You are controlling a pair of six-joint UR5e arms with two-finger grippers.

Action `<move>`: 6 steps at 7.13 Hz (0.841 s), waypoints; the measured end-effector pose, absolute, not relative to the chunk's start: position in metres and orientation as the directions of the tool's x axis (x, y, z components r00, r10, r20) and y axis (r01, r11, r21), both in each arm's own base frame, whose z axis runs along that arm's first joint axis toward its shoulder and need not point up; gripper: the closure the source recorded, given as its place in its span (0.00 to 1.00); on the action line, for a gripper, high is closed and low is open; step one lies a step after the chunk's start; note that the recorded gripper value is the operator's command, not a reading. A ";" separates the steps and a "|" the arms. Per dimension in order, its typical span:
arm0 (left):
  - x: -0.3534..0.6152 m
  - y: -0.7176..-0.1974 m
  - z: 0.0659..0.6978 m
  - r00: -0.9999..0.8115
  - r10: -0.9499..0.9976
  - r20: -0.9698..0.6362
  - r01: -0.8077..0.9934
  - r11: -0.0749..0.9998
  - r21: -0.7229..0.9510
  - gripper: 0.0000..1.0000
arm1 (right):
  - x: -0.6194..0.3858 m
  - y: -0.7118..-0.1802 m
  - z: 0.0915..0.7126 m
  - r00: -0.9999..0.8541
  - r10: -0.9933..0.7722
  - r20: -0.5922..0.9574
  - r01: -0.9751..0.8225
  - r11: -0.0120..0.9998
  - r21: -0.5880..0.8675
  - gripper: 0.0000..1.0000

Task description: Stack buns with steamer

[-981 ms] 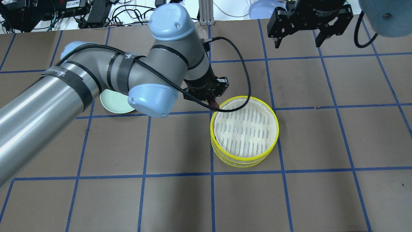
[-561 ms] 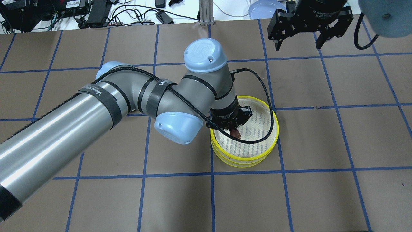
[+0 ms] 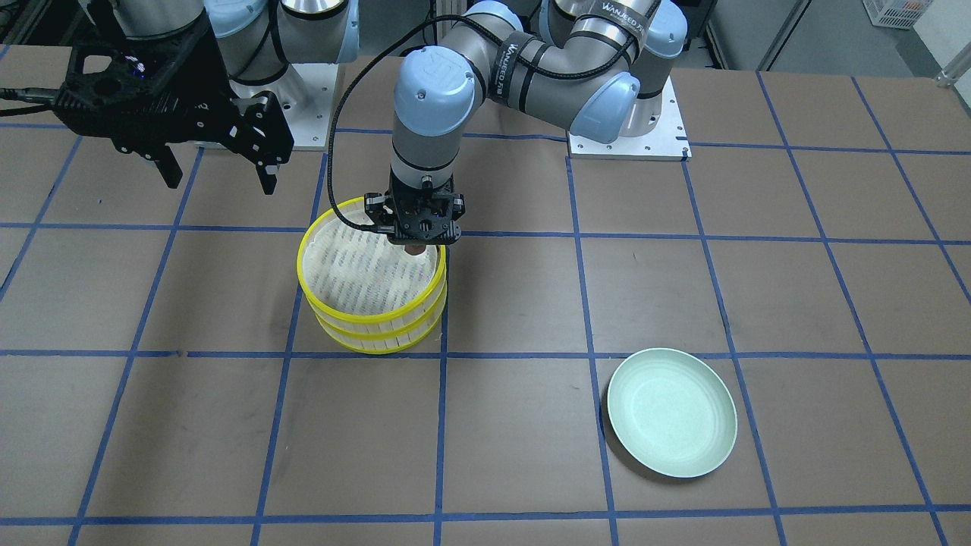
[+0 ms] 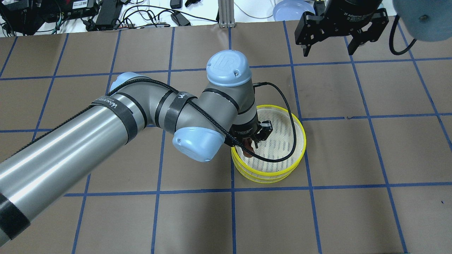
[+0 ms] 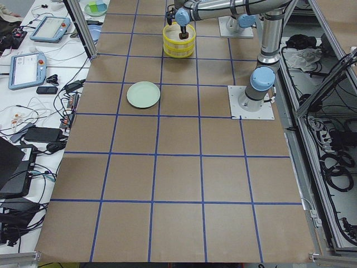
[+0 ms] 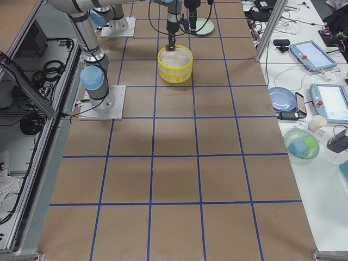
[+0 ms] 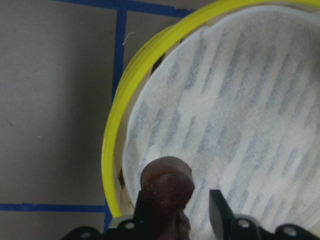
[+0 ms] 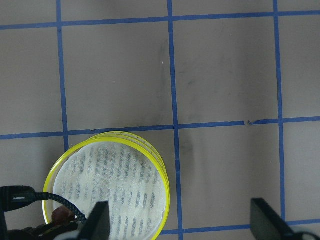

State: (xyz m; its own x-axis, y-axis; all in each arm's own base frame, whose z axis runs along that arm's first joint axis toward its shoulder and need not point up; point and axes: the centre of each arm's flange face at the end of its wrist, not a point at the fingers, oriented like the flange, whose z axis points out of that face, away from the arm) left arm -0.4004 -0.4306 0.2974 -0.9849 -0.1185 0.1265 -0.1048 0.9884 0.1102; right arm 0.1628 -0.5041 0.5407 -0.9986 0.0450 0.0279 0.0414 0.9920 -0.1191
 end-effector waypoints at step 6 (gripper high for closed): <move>-0.362 -0.470 0.339 -0.990 -0.103 0.101 -0.103 0.995 0.003 0.00 | 0.163 -0.503 0.533 -0.999 0.044 0.028 0.040 0.993 -0.112 0.00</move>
State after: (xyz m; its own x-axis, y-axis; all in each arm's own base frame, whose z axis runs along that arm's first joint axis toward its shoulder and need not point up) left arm -0.3618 -0.4701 0.3395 -0.9895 -0.1033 0.1010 -0.1035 0.9946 0.0032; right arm 0.1631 -0.5034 0.5329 -0.9987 0.0437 0.0280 0.0403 0.9929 -0.1118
